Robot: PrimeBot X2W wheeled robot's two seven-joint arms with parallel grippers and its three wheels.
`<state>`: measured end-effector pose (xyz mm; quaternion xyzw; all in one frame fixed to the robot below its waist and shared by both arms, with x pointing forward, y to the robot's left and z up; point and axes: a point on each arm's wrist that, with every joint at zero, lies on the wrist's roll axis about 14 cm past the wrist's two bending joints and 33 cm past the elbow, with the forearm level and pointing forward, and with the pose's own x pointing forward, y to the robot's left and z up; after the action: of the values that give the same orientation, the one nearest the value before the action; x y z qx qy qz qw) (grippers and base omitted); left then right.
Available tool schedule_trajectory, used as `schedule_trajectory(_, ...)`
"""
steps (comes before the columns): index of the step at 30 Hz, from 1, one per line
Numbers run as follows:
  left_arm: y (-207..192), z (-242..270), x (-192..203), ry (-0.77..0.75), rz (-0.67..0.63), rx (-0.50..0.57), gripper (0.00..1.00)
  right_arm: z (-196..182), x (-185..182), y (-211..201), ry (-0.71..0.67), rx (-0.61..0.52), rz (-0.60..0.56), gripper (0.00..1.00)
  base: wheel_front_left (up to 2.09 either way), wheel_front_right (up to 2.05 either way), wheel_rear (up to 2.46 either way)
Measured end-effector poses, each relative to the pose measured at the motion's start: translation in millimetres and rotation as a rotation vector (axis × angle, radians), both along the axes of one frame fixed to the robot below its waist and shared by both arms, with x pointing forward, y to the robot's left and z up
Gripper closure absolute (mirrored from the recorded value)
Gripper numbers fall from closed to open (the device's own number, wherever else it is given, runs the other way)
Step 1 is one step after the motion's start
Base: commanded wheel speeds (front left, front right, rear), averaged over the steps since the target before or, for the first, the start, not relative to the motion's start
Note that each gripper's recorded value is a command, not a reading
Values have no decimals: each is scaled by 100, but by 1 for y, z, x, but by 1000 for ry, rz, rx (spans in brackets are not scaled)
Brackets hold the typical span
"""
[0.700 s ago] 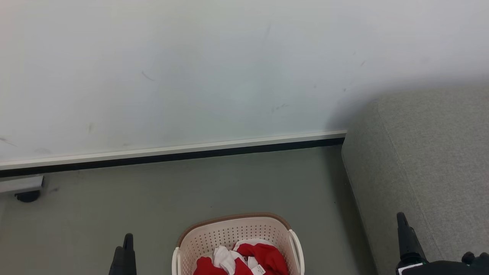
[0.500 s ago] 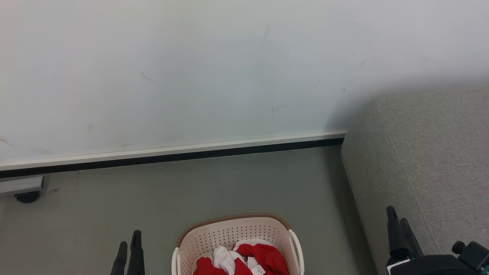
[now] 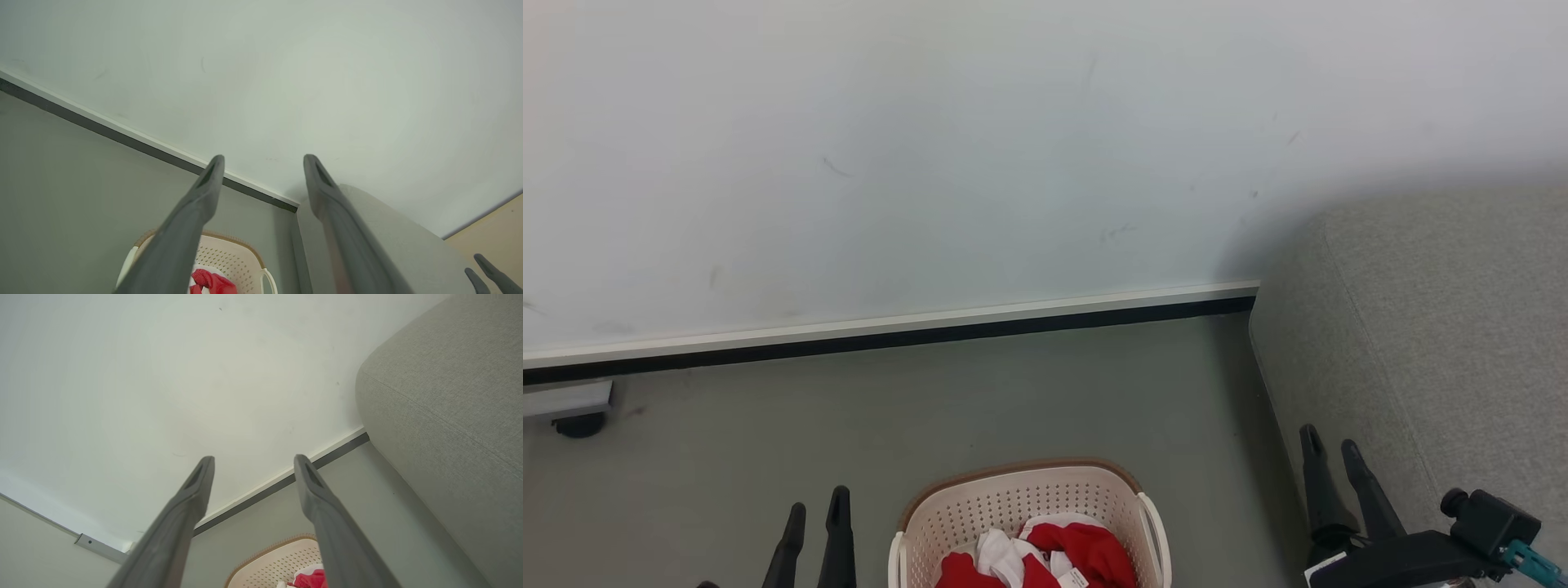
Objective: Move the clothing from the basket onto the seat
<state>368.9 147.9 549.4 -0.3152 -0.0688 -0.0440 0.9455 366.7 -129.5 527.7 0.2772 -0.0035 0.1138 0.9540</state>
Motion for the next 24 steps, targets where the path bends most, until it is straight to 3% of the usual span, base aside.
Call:
schedule_trajectory(12, -3, 11, -4, -49, 28, 176, 0, 10, -6, 19, -74, -99, 47, 0, 0, 0, 0)
schedule_trajectory(24, -9, 20, -6, -93, 36, 284, 0, 16, -10, 32, -136, -183, 81, 0, 0, 0, 0)
